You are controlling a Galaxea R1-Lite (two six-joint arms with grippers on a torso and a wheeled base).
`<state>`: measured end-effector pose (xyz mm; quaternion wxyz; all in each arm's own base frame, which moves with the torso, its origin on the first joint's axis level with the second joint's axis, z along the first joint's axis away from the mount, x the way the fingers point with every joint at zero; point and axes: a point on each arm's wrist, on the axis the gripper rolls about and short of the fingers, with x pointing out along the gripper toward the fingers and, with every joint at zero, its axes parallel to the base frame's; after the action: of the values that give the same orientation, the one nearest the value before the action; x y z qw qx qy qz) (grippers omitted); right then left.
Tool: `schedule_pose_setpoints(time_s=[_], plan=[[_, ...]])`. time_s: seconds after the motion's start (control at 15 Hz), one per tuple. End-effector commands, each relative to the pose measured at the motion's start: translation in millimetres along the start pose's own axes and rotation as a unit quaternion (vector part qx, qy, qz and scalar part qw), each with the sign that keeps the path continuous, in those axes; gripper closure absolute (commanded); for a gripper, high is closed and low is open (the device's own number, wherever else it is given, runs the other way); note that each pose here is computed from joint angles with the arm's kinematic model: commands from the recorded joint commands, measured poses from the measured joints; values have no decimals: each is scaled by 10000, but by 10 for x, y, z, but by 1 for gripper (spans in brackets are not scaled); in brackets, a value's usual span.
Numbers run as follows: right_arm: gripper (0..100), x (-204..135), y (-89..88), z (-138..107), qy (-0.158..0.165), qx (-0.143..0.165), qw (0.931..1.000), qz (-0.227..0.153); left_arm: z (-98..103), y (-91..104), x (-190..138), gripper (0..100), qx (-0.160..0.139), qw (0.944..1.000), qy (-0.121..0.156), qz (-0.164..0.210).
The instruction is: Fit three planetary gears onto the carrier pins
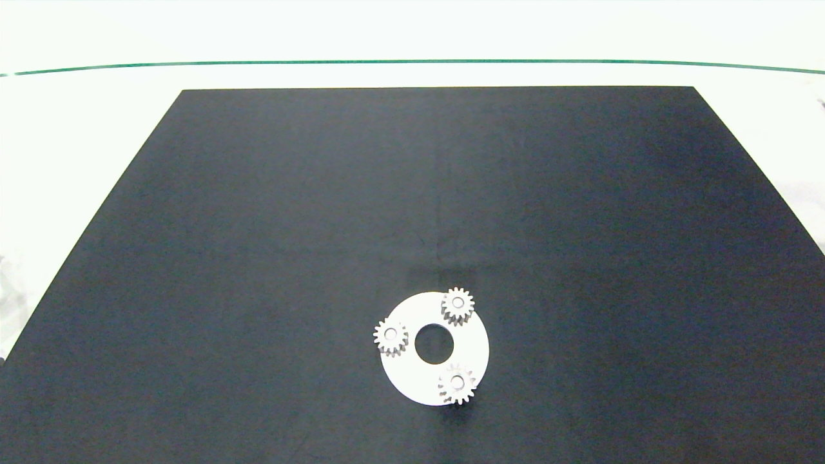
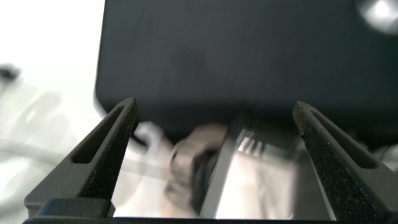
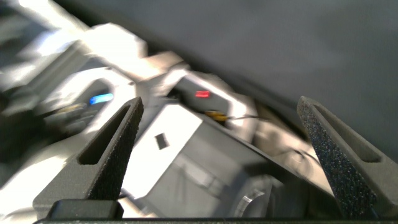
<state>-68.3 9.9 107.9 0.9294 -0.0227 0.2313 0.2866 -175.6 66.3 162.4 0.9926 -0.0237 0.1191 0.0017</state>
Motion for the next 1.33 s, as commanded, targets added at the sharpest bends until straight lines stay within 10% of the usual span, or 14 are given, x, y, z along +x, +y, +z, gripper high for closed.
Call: schedule_pose_setpoints(time_s=[0.07,0.33,1.33], plan=[[0,-28,21,-151,-320,283,9931,-1096,33,-37,101,0,-216,9998,6,-33],[0,-231,87,13,-847,448,9818,-1637,35,-71,180,0,-409,9991,23,-77],[0,-414,13,535,-187,1035,9873,-1187,454,-268,422,0,-3,9960,848,286]])
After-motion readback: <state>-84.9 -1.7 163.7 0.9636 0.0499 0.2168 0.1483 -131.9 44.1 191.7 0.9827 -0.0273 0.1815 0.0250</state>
